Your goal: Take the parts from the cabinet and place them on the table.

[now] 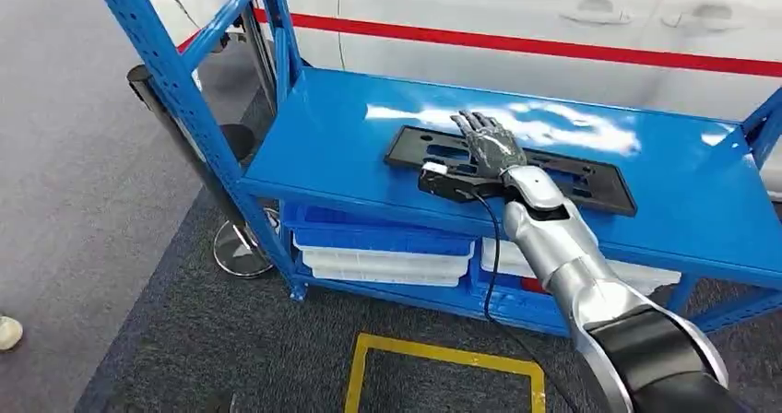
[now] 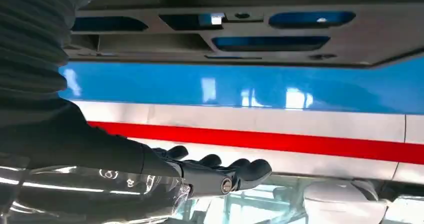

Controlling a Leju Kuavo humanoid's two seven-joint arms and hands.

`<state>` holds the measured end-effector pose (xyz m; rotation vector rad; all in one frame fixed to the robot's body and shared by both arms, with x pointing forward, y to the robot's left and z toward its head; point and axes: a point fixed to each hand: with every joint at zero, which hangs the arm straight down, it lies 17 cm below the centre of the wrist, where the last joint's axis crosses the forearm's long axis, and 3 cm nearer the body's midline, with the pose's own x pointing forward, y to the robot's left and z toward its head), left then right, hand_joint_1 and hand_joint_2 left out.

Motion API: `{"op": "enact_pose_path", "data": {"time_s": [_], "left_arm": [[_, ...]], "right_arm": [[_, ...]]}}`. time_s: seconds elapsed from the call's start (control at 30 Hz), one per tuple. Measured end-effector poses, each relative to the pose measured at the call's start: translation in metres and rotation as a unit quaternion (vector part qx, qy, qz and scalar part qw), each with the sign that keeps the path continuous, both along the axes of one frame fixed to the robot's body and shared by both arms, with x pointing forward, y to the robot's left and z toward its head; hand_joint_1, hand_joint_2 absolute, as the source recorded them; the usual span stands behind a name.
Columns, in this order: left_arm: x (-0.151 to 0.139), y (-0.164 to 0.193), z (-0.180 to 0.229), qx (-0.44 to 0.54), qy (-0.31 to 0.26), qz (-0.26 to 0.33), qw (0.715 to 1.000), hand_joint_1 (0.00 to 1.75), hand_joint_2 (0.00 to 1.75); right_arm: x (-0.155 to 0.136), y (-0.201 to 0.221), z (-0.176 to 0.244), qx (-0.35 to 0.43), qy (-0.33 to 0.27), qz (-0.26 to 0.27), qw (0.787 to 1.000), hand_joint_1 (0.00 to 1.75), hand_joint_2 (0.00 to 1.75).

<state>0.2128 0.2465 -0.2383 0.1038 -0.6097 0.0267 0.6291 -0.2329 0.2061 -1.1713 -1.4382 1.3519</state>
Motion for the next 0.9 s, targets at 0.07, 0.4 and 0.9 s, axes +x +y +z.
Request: {"op": "enact_pose_path", "data": {"time_s": [0.07,0.4,0.9], "left_arm": [[-0.001,0.000,0.000,0.000,0.001,0.000,1.000,0.00,0.00],[0.000,-0.001,-0.001,0.001,0.007,-0.004,1.000,0.00,0.00],[0.005,-0.004,0.001,0.001,0.003,-0.007,1.000,0.00,0.00]], "right_arm": [[-0.003,-0.004,-0.011,-0.002,0.009,-0.004,1.000,0.00,1.75],[-0.003,-0.023,-0.024,-0.019,0.020,-0.030,0.999,0.00,1.75],[-0.002,-0.044,-0.036,-0.043,0.023,-0.066,0.997,0.00,1.75]]}}
